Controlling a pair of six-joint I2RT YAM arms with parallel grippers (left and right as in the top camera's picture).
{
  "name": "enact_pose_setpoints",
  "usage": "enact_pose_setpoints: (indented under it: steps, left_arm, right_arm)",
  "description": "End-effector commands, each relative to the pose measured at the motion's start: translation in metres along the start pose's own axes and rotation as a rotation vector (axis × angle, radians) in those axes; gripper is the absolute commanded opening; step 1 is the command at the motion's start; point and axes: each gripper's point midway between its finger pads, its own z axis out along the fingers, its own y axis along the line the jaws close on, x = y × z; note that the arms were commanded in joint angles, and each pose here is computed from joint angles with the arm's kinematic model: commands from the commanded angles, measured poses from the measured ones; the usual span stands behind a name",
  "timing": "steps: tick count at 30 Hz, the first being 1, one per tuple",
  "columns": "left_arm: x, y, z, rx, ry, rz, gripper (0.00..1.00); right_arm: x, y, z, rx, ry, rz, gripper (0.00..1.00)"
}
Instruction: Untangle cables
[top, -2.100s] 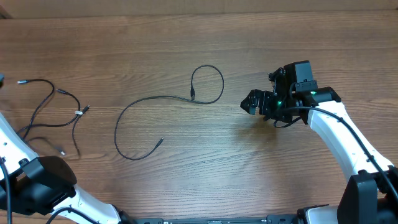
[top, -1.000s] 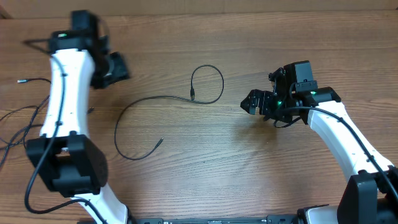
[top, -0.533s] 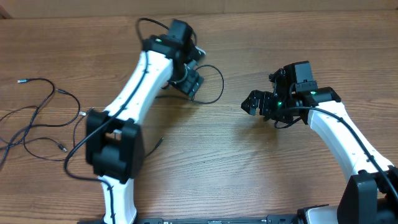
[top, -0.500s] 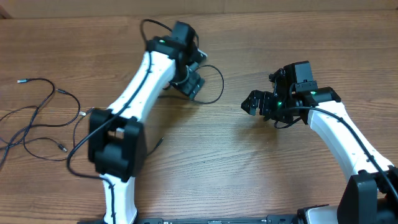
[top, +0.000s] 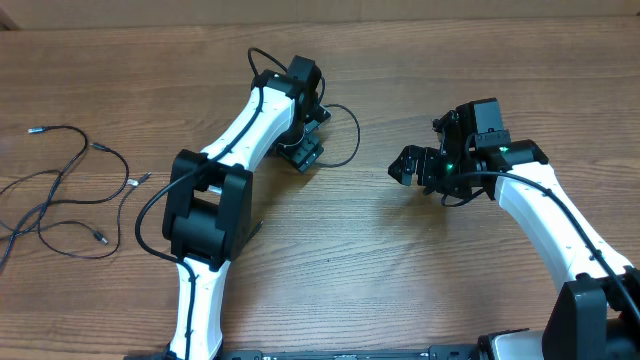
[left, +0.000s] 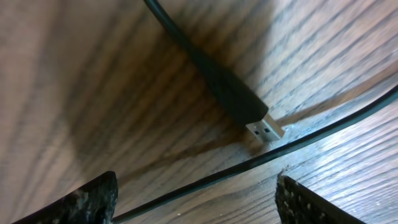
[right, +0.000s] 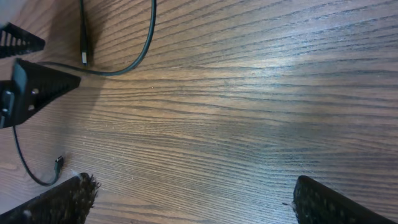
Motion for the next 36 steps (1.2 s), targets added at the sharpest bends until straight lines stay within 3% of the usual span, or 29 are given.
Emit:
enact_pose_setpoints:
  steps: [1,8,15,23,25,32,36]
  left_arm:
    - [0.011,0.000,0.015,0.010,0.056,0.015,0.80]
    - [0.020,-0.010,0.015,0.059,0.092,-0.010,0.76]
    - [0.023,-0.019,0.014,0.109,0.104,-0.038,0.37]
    - [0.026,-0.020,0.013,0.112,0.115,-0.038,0.29]
    - [0.027,-0.020,0.013,0.113,0.119,-0.038,0.31]
    - [0.033,-0.021,0.014,0.116,0.143,-0.036,0.55]
    - [0.035,-0.023,0.020,0.120,0.157,-0.036,0.58]
  right_arm:
    - [-0.008,0.003,-0.005,0.001,-0.028,-0.010,1.00]
    - [-0.008,0.003,-0.005,0.001,-0.028,-0.010,1.00]
    - [-0.007,0.003,-0.005,0.002,-0.024,-0.008,1.00]
    - [-0.007,0.003,-0.005,0.002,-0.024,-0.008,1.00]
    - [-0.007,0.003,-0.005,0.002,-0.024,-0.008,1.00]
    - [-0.006,0.002,-0.005,0.006,-0.021,-0.007,1.00]
    - [-0.006,0.000,-0.005,0.016,-0.019,-0.005,1.00]
